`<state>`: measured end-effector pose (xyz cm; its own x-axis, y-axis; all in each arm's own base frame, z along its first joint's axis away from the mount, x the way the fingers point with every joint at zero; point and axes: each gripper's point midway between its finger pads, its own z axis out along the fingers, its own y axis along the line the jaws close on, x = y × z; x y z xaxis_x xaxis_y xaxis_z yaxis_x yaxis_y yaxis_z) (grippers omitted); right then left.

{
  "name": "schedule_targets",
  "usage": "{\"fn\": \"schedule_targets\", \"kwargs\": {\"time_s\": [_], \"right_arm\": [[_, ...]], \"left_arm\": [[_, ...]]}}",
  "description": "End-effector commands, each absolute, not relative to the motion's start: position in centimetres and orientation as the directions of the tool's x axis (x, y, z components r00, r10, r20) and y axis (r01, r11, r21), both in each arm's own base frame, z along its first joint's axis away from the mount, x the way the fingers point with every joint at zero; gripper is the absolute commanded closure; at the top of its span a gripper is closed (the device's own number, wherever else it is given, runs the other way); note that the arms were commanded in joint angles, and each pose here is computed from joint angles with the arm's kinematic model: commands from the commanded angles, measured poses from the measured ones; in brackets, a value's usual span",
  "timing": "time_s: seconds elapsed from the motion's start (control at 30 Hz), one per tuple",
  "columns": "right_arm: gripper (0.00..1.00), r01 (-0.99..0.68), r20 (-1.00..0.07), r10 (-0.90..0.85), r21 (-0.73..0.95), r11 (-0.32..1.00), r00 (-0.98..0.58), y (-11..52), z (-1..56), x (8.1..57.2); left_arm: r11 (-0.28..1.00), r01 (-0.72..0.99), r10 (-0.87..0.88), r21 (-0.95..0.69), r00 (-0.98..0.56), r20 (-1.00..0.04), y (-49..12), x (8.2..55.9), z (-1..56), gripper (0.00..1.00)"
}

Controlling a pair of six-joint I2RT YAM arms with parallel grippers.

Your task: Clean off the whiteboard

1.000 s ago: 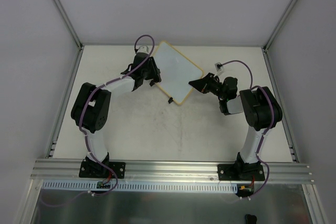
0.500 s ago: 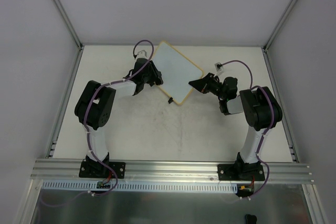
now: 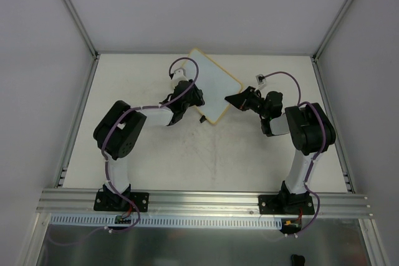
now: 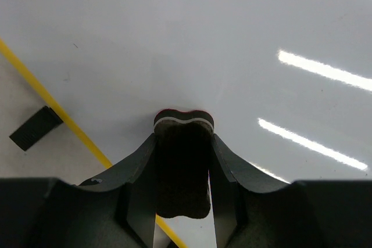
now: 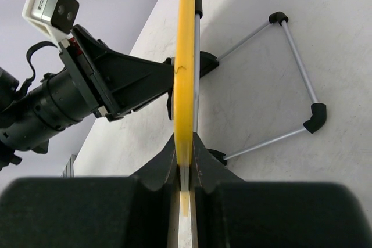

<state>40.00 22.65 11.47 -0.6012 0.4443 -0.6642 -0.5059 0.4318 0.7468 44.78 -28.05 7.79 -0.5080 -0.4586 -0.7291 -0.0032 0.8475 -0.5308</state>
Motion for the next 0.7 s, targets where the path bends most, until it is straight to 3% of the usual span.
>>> {"fn": "schedule_targets", "kwargs": {"time_s": [0.0, 0.4, 0.67], "right_arm": [[1.0, -0.743, -0.793, 0.435, 0.582, 0.331, -0.428, 24.3, 18.0, 38.5], [1.0, -0.744, -0.793, 0.435, 0.581, 0.329, -0.427, 24.3, 18.1, 38.5], [1.0, -0.745, -0.793, 0.434, 0.581, 0.328, -0.428, 24.4, 18.1, 38.4]], "left_arm": [[0.796, 0.035, -0.468, -0.604, -0.596, -0.652, -32.0, 41.2, 6.2, 1.0], [0.758, 0.016, -0.502, -0.653, -0.625, -0.598, -33.8, 37.9, 4.6, 1.0], [0.76, 0.066, -0.468, -0.647, -0.635, -0.614, -35.6, 36.8, 5.0, 1.0]]}}
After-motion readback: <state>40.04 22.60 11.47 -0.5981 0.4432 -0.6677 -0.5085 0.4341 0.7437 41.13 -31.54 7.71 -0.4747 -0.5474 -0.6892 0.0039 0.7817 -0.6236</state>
